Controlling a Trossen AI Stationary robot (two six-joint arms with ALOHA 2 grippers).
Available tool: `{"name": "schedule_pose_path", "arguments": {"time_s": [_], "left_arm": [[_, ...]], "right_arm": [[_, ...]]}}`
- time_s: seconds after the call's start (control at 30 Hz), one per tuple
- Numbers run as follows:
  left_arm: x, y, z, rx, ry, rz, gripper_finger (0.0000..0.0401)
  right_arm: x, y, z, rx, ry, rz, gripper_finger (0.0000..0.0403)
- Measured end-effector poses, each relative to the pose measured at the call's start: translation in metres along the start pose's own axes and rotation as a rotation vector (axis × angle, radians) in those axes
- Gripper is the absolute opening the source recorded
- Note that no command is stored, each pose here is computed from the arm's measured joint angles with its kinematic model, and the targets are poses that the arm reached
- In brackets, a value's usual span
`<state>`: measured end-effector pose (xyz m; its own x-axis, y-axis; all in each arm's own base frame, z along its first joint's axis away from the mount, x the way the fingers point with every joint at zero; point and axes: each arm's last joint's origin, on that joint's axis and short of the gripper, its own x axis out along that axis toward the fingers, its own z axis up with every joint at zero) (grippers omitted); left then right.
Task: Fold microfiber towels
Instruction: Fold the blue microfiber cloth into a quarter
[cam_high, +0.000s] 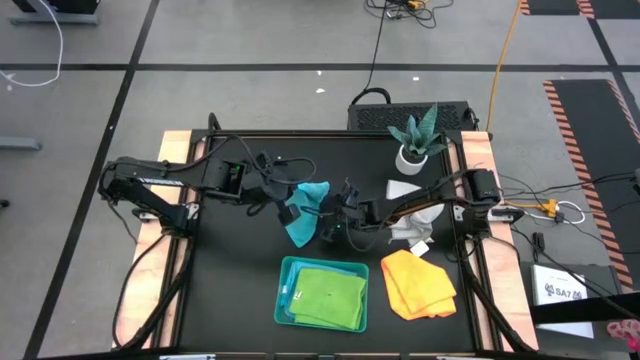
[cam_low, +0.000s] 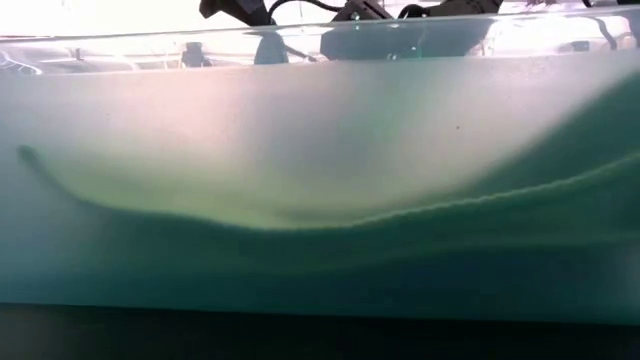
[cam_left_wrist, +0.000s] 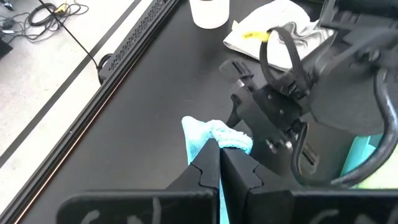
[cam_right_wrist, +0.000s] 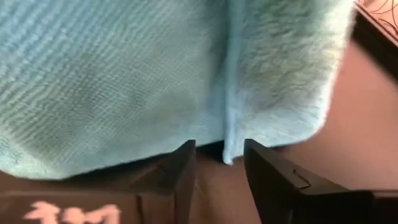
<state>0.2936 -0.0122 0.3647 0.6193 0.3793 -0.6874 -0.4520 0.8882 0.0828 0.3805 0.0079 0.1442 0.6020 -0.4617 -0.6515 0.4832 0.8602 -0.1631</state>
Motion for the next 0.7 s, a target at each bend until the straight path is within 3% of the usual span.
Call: {"name": "schedule_pose_path", "arguments": {"time_s": [0.3,0.7], "left_arm": [[0.0,0.0,0.0,-0.016,0.004,-0.01,0.0003],[0.0,-0.001,0.0,-0.018,0.008,-0.019,0.0005]], "right_arm": [[0.012,-0.002,-0.003,-0.03,-0.011,-0.019,0.0181],[0.023,-0.023,0.003,0.008,-0.013,-0.083,0.0181]]}}
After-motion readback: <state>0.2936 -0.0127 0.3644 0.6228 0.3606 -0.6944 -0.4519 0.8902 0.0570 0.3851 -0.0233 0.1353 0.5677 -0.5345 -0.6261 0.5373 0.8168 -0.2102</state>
